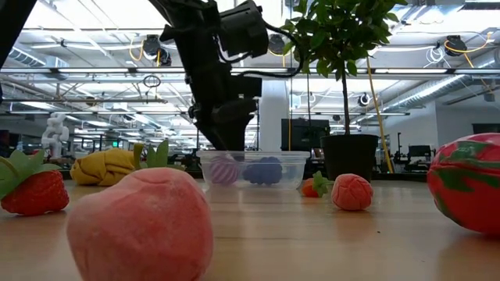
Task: Pick and placing Produce into tupperware
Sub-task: Put the bottom left red strawberry into the transparent bin
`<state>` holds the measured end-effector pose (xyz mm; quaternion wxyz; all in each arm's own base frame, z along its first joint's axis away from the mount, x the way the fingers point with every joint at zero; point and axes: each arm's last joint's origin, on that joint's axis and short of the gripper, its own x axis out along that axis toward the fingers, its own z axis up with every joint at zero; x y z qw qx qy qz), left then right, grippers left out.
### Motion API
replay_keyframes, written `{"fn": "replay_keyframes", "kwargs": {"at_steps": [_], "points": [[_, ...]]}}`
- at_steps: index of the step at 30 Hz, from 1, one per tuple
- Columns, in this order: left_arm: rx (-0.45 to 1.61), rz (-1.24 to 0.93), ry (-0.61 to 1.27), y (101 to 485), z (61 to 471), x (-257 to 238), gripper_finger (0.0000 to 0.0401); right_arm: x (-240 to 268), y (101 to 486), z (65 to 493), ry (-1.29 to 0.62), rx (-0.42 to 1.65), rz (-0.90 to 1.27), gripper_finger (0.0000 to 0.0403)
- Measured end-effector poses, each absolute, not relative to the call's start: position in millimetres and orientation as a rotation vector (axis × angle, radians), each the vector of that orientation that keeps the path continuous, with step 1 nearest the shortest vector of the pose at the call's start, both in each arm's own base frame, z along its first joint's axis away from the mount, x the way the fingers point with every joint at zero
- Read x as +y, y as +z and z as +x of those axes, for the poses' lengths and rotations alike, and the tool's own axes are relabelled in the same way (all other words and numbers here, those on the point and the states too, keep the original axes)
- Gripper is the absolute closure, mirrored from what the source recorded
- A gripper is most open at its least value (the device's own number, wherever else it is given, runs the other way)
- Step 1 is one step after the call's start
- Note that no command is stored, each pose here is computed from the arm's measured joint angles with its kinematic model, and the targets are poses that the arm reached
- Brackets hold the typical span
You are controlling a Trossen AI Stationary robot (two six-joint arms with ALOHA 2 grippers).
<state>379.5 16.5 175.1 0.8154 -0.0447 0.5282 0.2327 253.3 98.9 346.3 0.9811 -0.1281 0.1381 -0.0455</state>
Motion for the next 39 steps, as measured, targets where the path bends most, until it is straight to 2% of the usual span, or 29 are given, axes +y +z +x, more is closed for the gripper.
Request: {"fn": "replay_keyframes", "kwargs": {"at_steps": [5,10,15,19,22,28,34,39], "points": [[1.097,-0.098,0.492,184.8,378.5,16.4,0.0021,99.0,346.2,253.3,-0.092,0.278,-0.258,0.0094],[1.062,-0.095,0.478,217.4,366.8,14.1,0.0020,98.9,346.2,253.3,-0.092,0.278,-0.254,0.0094],[1.096,-0.101,0.474,259.9,328.8,2.6,0.0020,98.9,345.4,253.0,-0.095,0.285,-0.234,0.0094],[1.113,-0.156,0.477,278.8,294.4,-27.4,0.0020,98.9,344.4,252.7,-0.092,0.293,-0.218,0.0094],[1.077,-0.200,0.435,280.6,276.7,-57.7,0.0020,99.0,344.2,252.7,-0.089,0.295,-0.218,0.0094],[1.088,-0.273,0.368,260.9,253.9,-116.1,0.0020,99.2,345.5,253.1,-0.089,0.282,-0.214,0.0094],[1.078,-0.424,0.226,242.8,253.5,-161.5,0.0020,99.2,345.7,253.2,-0.090,0.281,-0.207,0.0094],[1.018,-0.600,0.247,233.9,262.8,-179.9,0.0020,99.4,346.5,253.4,-0.090,0.272,-0.202,0.0094]]}}
